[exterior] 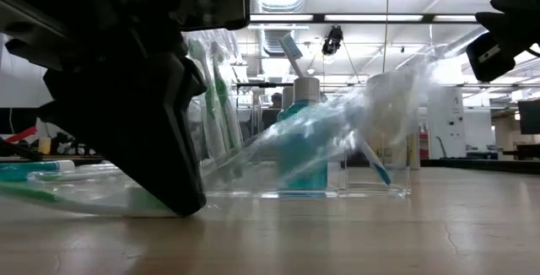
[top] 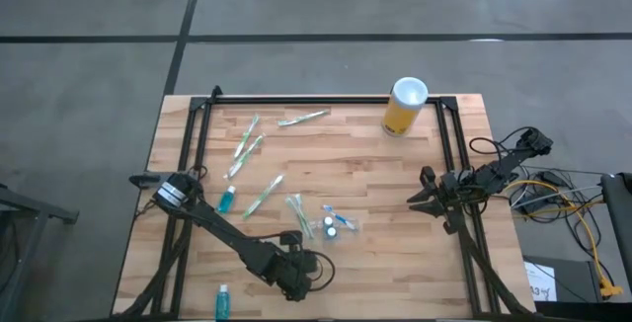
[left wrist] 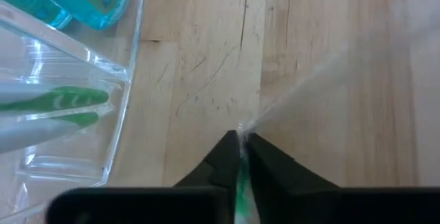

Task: Pick & Place toothbrushing station
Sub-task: Put the green toothbrush into the transparent organizer

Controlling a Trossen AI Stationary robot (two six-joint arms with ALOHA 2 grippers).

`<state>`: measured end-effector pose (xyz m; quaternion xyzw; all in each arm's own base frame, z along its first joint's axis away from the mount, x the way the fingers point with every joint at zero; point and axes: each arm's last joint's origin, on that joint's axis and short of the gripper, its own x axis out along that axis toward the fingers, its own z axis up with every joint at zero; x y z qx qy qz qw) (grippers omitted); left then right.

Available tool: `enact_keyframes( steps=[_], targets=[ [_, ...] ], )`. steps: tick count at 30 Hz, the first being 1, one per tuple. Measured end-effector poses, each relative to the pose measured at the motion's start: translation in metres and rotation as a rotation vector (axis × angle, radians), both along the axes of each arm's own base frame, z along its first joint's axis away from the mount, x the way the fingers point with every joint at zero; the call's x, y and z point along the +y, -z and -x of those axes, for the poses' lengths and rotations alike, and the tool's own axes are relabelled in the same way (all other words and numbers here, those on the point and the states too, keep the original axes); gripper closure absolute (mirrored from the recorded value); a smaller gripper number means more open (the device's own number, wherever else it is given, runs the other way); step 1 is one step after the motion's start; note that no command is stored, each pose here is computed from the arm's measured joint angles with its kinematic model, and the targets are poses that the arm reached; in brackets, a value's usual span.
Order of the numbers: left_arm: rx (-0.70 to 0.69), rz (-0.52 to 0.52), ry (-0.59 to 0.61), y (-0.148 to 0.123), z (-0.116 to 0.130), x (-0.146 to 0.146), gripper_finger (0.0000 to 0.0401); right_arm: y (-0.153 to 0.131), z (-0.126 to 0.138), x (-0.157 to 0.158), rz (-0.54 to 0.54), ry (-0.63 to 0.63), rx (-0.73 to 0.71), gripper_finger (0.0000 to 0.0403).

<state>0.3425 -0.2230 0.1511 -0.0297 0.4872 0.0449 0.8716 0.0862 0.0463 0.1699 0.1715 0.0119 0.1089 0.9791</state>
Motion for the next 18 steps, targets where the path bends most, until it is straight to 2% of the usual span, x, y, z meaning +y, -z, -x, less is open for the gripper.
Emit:
enact_keyframes(
  steps=[3, 13, 18],
  targets=[
    [-0.002, 0.003, -0.005, 0.0, 0.0, 0.0, 0.0394, 0.0, 0.0, 0.0, 0.0, 0.0, 0.0, 0.0319],
    [0.0, 0.0, 0.0, 0.0, 0.0, 0.0004, 0.0397, 0.0, 0.0, 0.0, 0.0, 0.0, 0.0, 0.0335],
    [0.001, 0.004, -0.002, -0.0017, -0.0009, 0.0019, 0.0398, 0.0, 0.0, 0.0, 0.0, 0.0, 0.0, 0.033]
  ],
)
